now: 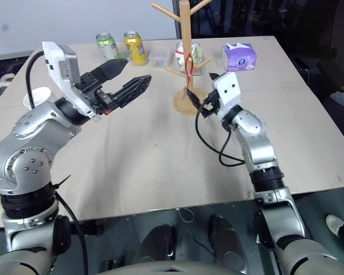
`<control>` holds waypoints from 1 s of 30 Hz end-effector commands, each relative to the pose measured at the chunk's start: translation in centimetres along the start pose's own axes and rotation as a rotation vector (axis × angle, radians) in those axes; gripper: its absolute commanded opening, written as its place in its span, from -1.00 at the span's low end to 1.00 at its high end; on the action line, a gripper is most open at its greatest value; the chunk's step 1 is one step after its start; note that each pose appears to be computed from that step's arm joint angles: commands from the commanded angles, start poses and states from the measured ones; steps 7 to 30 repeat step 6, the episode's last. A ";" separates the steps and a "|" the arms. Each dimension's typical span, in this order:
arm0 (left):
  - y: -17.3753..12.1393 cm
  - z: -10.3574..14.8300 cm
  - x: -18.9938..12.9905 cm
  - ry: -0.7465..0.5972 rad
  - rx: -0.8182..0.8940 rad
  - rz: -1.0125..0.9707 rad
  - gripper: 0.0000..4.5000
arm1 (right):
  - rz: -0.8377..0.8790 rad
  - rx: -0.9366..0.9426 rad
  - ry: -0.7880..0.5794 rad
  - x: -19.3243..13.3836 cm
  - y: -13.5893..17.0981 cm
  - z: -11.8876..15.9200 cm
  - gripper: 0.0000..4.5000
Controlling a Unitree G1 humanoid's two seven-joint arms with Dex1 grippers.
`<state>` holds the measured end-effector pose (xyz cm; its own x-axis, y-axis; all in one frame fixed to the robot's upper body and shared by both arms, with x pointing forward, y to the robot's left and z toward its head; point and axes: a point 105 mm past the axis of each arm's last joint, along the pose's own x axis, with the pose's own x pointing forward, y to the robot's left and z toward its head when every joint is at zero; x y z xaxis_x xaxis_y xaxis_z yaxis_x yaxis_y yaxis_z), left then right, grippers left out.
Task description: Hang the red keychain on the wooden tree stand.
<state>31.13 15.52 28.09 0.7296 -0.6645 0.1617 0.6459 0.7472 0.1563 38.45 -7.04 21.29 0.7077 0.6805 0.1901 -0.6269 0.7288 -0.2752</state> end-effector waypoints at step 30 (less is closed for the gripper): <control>4.5 -0.3 -5.0 0.275 0.110 -0.040 1.00 | 0.433 0.035 0.157 -5.0 -1.0 6.3 0.98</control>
